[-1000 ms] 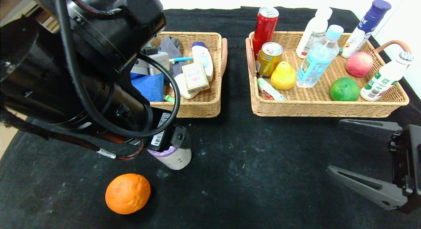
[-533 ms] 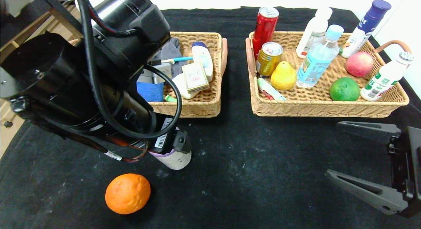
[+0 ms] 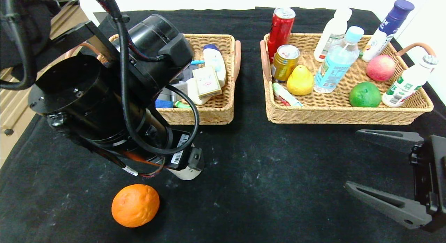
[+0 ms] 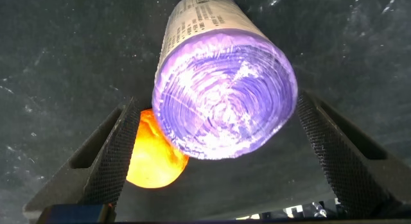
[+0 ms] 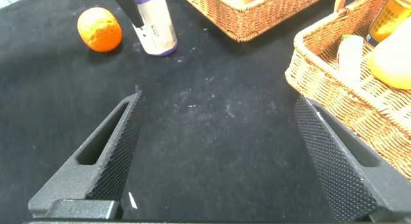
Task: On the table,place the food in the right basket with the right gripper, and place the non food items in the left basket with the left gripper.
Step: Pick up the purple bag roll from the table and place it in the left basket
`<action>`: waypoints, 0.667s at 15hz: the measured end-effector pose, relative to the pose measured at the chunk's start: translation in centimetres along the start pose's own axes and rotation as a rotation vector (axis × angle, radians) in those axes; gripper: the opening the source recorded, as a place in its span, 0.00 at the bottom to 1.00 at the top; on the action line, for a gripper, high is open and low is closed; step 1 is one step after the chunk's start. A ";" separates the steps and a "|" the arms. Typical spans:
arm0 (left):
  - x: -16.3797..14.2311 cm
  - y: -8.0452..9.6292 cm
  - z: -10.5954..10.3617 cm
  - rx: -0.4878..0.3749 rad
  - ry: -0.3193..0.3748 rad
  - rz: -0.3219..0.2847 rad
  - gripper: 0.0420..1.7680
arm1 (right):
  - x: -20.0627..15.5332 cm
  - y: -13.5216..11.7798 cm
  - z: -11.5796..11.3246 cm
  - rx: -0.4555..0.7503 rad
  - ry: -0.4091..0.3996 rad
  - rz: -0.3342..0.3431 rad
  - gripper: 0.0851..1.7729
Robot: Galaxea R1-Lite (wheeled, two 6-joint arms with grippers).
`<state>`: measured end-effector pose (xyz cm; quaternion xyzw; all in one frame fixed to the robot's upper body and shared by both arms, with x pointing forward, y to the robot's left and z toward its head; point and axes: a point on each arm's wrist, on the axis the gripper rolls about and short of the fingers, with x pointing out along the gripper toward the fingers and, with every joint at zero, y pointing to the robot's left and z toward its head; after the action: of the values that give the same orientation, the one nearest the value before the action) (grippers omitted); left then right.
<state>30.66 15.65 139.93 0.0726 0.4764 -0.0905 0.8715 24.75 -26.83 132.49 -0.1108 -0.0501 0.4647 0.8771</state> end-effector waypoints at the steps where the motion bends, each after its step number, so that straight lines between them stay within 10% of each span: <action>1: 0.2 -0.1 0.0 0.002 0.004 0.003 1.00 | 0.0 0.0 0.0 0.000 0.000 0.000 0.96; 10: 2.1 -0.6 0.3 -0.029 0.048 0.031 1.00 | 0.0 0.3 0.3 -0.007 -0.011 0.012 0.96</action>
<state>31.90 14.87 138.32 0.0697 0.4973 -0.0683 0.8621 24.45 -26.65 132.68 -0.1113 -0.0560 0.4702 0.8737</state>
